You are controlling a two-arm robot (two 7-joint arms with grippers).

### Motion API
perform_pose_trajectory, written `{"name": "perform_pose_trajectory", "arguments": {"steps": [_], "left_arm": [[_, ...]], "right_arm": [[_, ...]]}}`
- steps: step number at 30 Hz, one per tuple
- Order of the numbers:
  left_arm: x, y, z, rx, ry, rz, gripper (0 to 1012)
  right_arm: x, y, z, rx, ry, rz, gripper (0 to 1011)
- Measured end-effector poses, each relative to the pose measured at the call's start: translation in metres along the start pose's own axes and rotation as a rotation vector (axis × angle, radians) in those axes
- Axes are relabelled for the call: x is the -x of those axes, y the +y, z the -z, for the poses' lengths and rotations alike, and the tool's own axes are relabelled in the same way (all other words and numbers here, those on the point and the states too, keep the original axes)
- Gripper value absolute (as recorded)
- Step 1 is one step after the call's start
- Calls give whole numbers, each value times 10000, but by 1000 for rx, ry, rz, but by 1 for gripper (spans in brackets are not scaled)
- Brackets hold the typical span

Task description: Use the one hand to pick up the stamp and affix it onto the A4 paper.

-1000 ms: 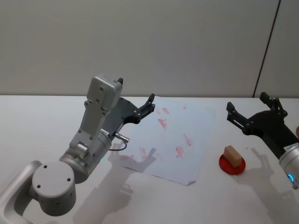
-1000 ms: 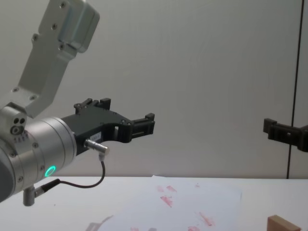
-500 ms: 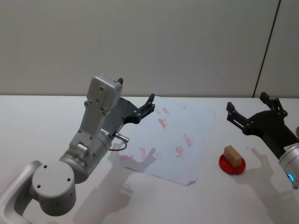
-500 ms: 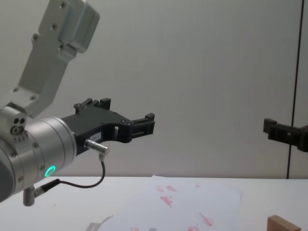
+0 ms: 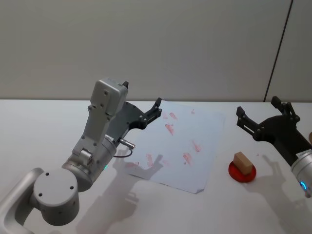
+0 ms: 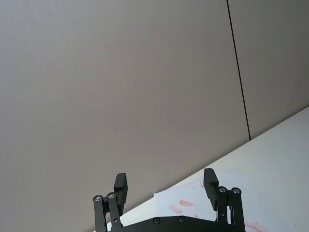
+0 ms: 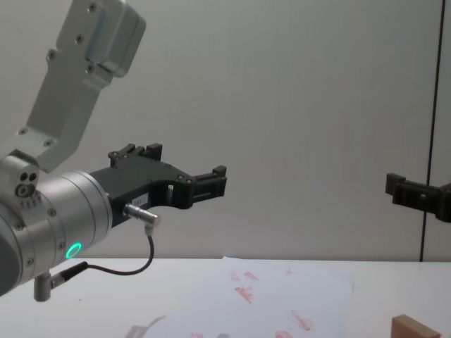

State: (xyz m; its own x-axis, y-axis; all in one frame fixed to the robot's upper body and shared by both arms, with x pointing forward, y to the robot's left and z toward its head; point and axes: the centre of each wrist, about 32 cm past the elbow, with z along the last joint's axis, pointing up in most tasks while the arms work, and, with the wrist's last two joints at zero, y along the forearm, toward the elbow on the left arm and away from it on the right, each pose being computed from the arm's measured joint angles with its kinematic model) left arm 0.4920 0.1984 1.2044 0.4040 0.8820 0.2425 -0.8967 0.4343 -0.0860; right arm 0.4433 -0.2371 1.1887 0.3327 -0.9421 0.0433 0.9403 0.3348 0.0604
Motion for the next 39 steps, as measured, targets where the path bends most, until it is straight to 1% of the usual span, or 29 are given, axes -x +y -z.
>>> {"name": "perform_pose_trajectory", "arguments": {"steps": [12, 16, 22, 24, 29, 35, 38, 39], "left_arm": [[0, 0, 0, 0, 0, 0, 1003], [0, 0, 0, 0, 0, 0, 1003], [0, 0, 0, 0, 0, 0, 1003], [0, 0, 0, 0, 0, 0, 1003], [0, 0, 0, 0, 0, 0, 1002], [0, 0, 0, 0, 0, 0, 1003], [0, 0, 0, 0, 0, 0, 1003], [0, 0, 0, 0, 0, 0, 1003]], "right_arm": [[-12, -12, -3, 1, 1, -4, 1001], [-24, -45, -15, 3, 4, -11, 1001], [-65, -135, -33, 18, 4, -17, 1001], [-89, -185, -43, 30, 1, -17, 1001], [-118, -242, -52, 50, -6, -15, 1001], [-156, -339, -62, 100, -23, -10, 1001], [-168, -394, -59, 143, -29, -12, 1001], [-168, -394, -59, 143, -29, -12, 1001]]}}
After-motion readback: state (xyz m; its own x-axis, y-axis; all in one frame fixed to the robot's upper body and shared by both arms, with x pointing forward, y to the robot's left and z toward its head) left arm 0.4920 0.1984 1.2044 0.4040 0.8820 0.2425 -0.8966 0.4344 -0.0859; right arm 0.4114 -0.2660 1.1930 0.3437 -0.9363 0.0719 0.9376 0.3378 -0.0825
